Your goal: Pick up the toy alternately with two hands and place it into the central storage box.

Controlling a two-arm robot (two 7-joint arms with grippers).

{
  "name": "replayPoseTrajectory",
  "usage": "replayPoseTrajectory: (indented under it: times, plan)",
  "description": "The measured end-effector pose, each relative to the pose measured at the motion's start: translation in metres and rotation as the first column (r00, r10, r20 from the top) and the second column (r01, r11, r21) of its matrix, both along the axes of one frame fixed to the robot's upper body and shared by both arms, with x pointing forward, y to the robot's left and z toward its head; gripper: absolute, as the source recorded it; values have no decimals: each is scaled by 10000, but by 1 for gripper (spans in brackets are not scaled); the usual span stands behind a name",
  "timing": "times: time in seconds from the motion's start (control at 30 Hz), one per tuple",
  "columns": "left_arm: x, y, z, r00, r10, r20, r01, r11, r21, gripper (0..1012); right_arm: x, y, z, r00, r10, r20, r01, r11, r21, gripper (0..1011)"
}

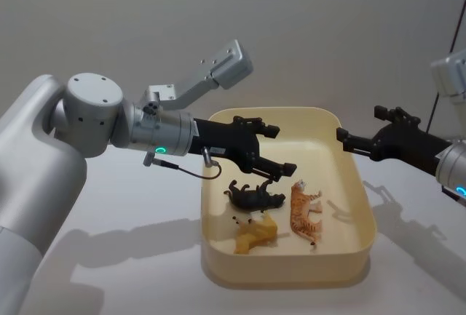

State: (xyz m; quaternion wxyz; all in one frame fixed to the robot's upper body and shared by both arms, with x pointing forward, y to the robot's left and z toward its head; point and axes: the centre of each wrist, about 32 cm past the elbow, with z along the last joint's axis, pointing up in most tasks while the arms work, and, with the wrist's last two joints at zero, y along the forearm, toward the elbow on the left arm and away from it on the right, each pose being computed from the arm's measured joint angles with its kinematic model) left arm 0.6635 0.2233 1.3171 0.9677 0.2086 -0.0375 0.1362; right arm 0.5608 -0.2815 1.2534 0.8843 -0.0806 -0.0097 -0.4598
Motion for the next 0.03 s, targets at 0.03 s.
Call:
replayPoseTrajectory:
  times: [0.03]
  plan:
    - [3,-1,1,10000,-15,-7,15,10000,11,1001,0,0,0,10000,0,-1,0,10000,-1,1001]
